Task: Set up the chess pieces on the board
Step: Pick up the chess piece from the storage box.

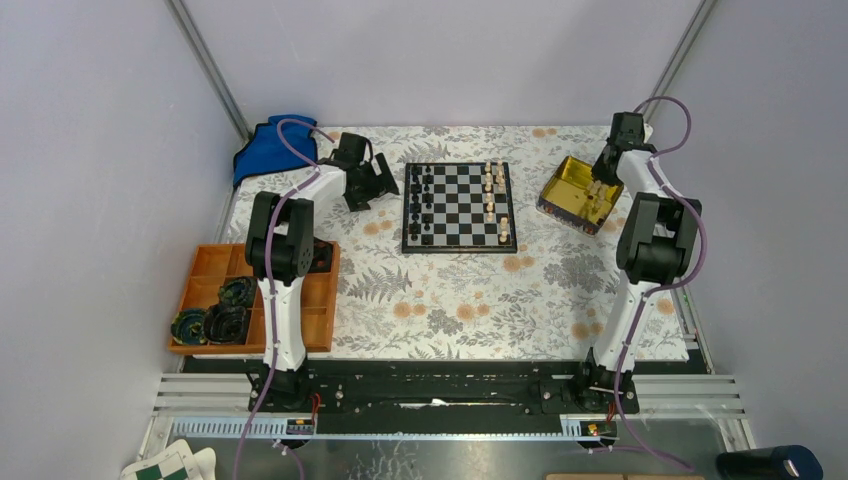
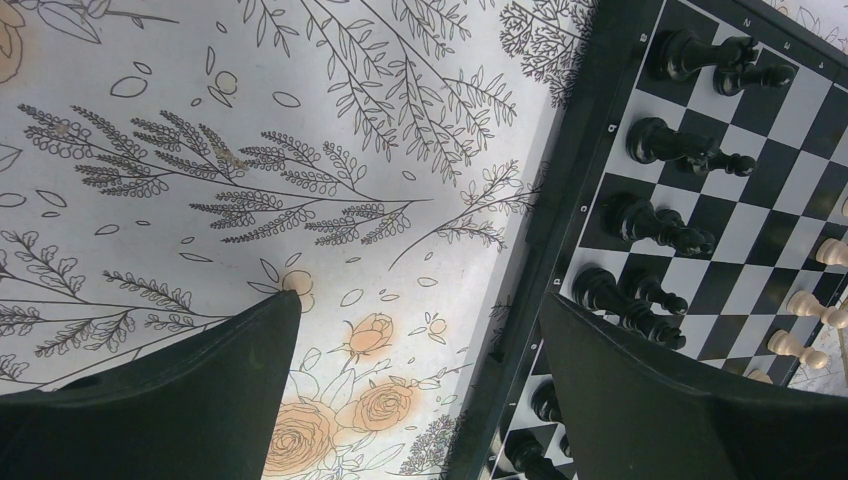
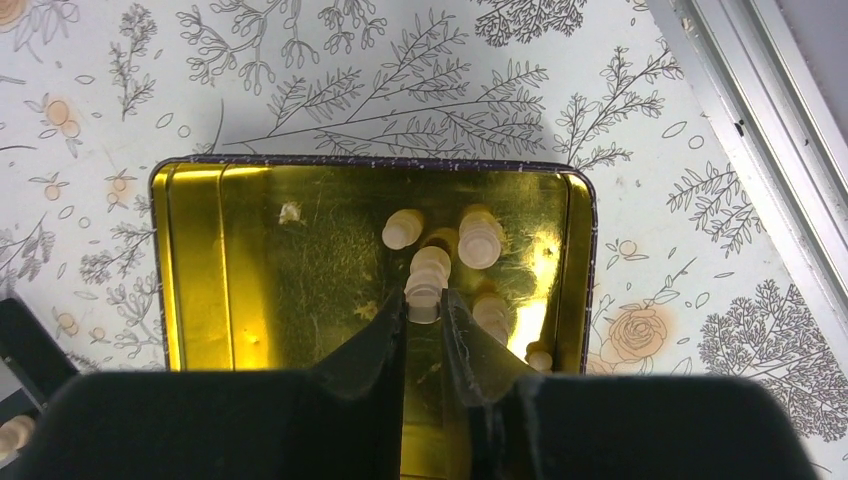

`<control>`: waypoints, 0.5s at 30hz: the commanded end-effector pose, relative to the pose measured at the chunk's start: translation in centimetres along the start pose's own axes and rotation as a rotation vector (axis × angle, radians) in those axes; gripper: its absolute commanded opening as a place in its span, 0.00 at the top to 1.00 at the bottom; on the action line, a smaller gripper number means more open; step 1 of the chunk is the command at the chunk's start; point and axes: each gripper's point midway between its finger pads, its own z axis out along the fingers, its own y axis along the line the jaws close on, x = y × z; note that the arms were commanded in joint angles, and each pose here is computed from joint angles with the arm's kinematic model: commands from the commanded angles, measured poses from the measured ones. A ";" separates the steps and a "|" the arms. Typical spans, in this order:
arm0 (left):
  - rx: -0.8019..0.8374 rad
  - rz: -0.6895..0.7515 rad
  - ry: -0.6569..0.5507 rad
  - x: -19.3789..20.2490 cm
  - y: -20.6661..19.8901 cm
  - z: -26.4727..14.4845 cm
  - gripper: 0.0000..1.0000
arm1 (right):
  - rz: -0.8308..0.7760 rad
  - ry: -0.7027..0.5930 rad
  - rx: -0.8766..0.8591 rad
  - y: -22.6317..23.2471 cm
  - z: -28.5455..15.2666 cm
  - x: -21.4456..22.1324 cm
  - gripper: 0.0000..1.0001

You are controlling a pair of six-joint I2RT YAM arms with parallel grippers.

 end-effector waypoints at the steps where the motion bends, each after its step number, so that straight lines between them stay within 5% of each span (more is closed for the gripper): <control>1: -0.072 -0.017 0.078 2.8 2.8 1.6 0.01 | 0.022 -0.105 -0.065 1.0 -3.8 -3.5 1.00; 15: -0.062 -0.013 0.070 2.7 2.2 1.3 0.01 | -0.058 -0.109 -0.170 5.5 -8.1 -2.7 1.00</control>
